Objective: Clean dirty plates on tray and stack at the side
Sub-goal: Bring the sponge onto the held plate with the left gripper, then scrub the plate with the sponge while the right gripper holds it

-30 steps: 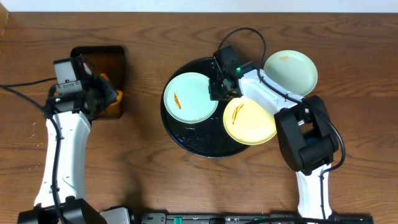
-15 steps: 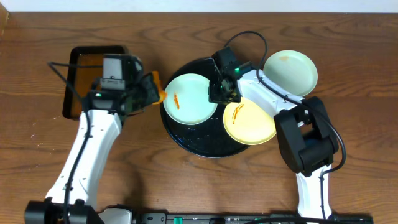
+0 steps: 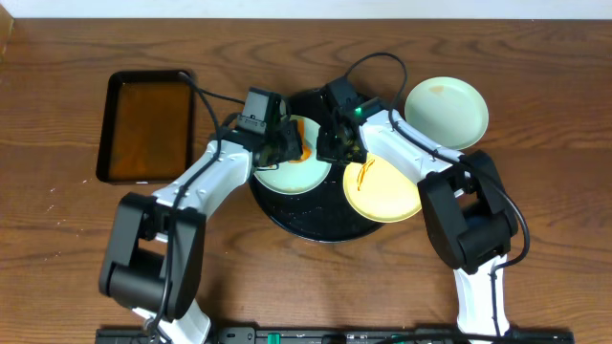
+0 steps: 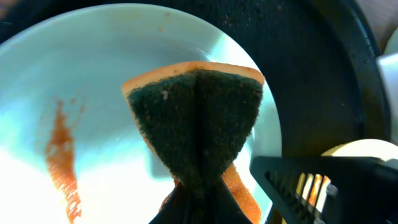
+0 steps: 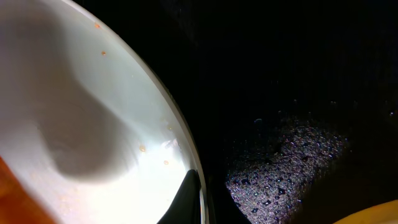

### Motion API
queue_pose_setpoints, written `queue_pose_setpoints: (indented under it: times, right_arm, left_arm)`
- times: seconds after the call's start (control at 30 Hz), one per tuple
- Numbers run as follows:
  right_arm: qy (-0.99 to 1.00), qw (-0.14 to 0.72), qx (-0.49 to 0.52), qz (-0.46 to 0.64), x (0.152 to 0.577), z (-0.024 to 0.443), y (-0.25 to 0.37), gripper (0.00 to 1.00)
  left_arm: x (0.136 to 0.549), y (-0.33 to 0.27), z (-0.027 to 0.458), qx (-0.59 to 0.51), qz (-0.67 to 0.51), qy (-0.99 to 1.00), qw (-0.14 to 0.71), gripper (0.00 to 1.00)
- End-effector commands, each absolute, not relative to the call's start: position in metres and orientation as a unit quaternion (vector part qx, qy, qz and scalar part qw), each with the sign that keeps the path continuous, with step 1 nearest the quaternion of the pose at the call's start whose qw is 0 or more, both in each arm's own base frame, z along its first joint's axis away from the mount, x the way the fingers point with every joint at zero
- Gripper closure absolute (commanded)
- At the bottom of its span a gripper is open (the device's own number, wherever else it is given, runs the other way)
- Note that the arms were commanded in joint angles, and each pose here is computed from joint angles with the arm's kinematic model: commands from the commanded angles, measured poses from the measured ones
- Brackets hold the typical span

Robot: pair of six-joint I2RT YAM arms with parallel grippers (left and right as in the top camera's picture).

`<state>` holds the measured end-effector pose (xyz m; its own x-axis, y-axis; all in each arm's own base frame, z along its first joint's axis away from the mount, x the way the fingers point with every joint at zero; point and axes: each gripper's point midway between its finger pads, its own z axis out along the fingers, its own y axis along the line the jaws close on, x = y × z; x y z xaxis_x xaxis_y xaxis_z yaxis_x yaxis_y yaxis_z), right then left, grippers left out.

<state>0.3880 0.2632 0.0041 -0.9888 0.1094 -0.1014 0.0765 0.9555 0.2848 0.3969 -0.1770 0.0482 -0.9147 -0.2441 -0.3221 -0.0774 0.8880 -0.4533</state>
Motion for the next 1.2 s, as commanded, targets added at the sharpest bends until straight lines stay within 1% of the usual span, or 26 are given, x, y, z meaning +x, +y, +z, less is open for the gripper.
queue_pose_setpoints:
  times: [0.0,0.13,0.27,0.4,0.53,0.7,0.77,0.87,1.0,1.07,1.17]
  right_arm:
    - [0.991,0.045,0.046,0.12,0.374,-0.01,0.265,0.98]
    - [0.991,0.049,0.047,0.112,0.376,-0.011,0.262,0.98]
    - [0.993,0.056,0.049,0.091,0.377,-0.012,0.254,0.99]
    - [0.993,0.058,0.05,0.088,0.378,-0.012,0.253,0.98]
    - [0.993,0.058,0.05,0.087,0.378,-0.012,0.252,0.98]
    - [0.993,0.058,0.05,0.087,0.378,-0.012,0.253,0.98]
    - [0.993,0.058,0.05,0.087,0.378,-0.012,0.252,0.98]
    - [0.993,0.05,0.052,0.094,0.375,-0.011,0.255,0.98]
    - [0.992,0.048,0.059,0.102,0.374,-0.009,0.257,0.99]
    - [0.993,0.058,0.061,0.082,0.376,-0.006,0.249,0.99]
    - [0.994,0.079,0.065,0.037,0.379,0.0,0.233,0.99]
  left_arm:
    - [0.397,-0.174,0.033,-0.093,-0.214,0.956,0.178,0.92]
    - [0.394,-0.167,0.018,-0.086,-0.188,0.964,0.17,0.92]
    - [0.389,-0.119,0.005,-0.097,-0.051,0.977,0.181,0.91]
    - [0.382,-0.09,0.003,-0.107,0.029,0.977,0.181,0.91]
    - [0.382,-0.077,0.014,-0.105,0.066,0.974,0.187,0.92]
    - [0.39,-0.083,0.05,-0.102,0.044,0.968,0.225,0.92]
    - [0.391,-0.091,0.065,-0.1,0.012,0.966,0.238,0.92]
    - [0.391,-0.118,0.082,-0.086,-0.067,0.964,0.242,0.92]
    - [0.394,-0.141,0.078,-0.096,-0.132,0.96,0.229,0.92]
    - [0.398,-0.148,0.064,-0.113,-0.147,0.959,0.216,0.92]
    - [0.401,-0.159,0.047,-0.108,-0.165,0.959,0.202,0.92]
